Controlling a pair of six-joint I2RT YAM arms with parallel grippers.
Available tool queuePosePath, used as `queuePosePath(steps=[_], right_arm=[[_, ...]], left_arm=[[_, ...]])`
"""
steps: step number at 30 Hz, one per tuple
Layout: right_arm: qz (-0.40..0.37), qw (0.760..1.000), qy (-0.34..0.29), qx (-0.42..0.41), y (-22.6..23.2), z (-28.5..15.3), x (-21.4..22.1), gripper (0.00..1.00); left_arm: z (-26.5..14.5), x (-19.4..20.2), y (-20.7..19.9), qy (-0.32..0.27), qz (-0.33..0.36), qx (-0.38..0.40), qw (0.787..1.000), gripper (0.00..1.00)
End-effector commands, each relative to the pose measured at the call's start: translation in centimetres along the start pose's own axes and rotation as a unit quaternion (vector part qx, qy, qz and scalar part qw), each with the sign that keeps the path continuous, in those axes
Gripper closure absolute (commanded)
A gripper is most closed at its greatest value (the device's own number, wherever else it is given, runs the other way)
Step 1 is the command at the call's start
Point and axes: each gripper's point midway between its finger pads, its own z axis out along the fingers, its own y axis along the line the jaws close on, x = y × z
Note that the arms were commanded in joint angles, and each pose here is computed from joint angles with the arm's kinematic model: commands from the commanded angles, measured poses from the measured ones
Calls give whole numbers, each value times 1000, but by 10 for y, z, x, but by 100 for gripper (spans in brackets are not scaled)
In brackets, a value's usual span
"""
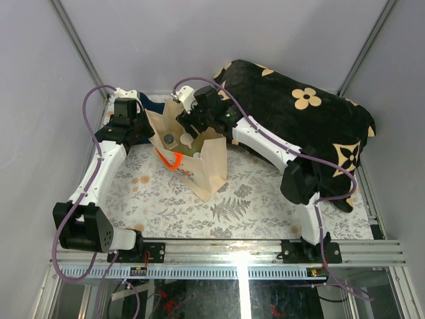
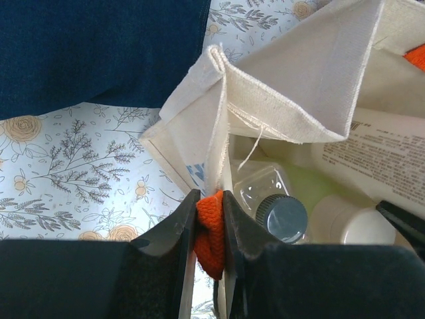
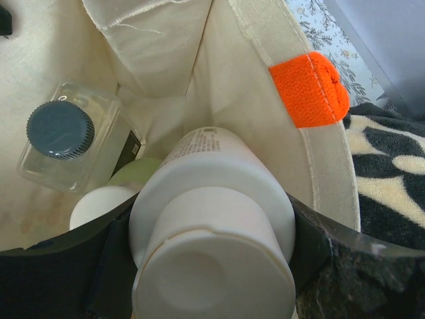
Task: Place the personal care products into the canvas bag
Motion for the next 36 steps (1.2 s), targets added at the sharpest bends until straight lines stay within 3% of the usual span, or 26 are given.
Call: queuePosePath(steps=[1, 11, 22, 28, 36], right_arm=[[-8, 995, -94, 19, -13, -34, -67, 100], [13, 998, -21, -59, 13, -12, -39, 100], [2, 998, -55, 35, -23, -71, -69, 100], [0, 997, -37, 66, -34, -100, -62, 100], [20, 1000, 0, 12, -9, -117, -36, 100]], left_arm=[[9, 1, -1, 6, -2, 5, 1000, 100], [12, -2, -4, 7, -2, 10, 1000, 100], [12, 0, -5, 9, -4, 12, 1000, 100], [11, -3, -6, 7, -2, 16, 1000, 100], [9, -2, -8, 7, -4, 22, 1000, 100]])
